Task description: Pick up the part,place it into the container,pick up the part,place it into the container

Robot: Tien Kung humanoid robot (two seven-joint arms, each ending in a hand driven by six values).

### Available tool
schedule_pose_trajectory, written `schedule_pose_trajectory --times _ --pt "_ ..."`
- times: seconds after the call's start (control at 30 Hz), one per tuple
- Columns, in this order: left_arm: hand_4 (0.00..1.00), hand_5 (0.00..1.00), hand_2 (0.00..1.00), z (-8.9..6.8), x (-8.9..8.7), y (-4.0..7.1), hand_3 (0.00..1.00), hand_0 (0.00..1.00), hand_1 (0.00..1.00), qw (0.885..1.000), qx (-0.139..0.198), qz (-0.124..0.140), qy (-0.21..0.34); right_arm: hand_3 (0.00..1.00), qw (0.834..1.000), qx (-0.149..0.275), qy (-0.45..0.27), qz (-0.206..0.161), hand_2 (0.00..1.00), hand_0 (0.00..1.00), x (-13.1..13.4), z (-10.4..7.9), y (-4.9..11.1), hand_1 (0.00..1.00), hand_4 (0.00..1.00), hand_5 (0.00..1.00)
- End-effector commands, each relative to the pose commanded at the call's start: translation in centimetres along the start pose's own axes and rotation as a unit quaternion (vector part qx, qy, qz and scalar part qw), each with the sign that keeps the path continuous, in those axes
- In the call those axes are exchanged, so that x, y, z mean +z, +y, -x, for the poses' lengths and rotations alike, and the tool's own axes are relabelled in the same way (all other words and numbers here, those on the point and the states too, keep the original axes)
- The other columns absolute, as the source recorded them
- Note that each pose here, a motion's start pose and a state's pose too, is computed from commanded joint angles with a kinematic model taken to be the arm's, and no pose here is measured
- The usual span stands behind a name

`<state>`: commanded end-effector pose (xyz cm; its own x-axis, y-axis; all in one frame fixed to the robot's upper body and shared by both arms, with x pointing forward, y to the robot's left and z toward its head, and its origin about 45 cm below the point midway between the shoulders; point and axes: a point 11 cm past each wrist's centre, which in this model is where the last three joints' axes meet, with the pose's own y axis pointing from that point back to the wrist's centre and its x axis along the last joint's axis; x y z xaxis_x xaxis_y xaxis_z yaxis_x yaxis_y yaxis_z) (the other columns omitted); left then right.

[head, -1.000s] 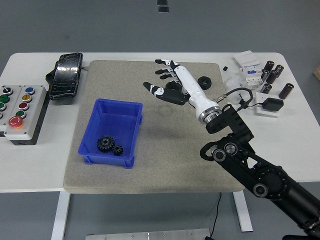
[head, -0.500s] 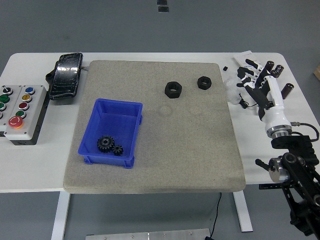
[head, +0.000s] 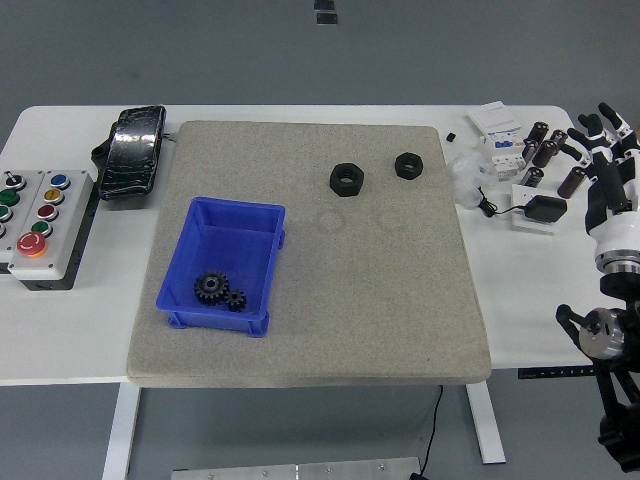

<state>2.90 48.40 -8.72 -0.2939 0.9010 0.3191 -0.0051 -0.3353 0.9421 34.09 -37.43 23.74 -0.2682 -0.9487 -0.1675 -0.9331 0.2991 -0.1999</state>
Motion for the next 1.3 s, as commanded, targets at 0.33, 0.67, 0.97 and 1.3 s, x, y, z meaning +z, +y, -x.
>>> schedule_pose_trajectory --times 0.33,0.67,0.97,1.3 --pt "0.61 0.389 0.571 -0.1 -0.3 0.0 0.646 0.624 0.58 1.0 -0.001 -0.003 -0.001 0.74 1.0 0.017 -0.008 -0.005 0.735 0.644 -0.2 -1.0 -0.1 0.704 0.873 0.508" --pt "0.61 0.386 0.51 0.2 -2.2 -0.2 0.643 0.623 0.467 1.0 -0.004 -0.024 0.013 0.724 1.0 0.009 -0.005 0.003 0.735 0.662 0.2 -0.8 0.1 0.703 0.871 0.526" --pt "0.611 0.383 0.492 0.3 -2.4 -0.2 0.641 0.622 0.452 0.999 -0.005 -0.026 0.017 0.715 1.0 0.005 -0.006 0.004 0.735 0.663 0.2 -0.7 0.0 0.703 0.873 0.538" --pt "0.614 0.383 0.527 0.3 -2.4 -0.2 0.644 0.623 0.52 1.0 -0.003 -0.022 0.018 0.684 1.0 0.003 -0.005 0.003 0.737 0.664 0.1 -0.7 0.1 0.705 0.875 0.569"
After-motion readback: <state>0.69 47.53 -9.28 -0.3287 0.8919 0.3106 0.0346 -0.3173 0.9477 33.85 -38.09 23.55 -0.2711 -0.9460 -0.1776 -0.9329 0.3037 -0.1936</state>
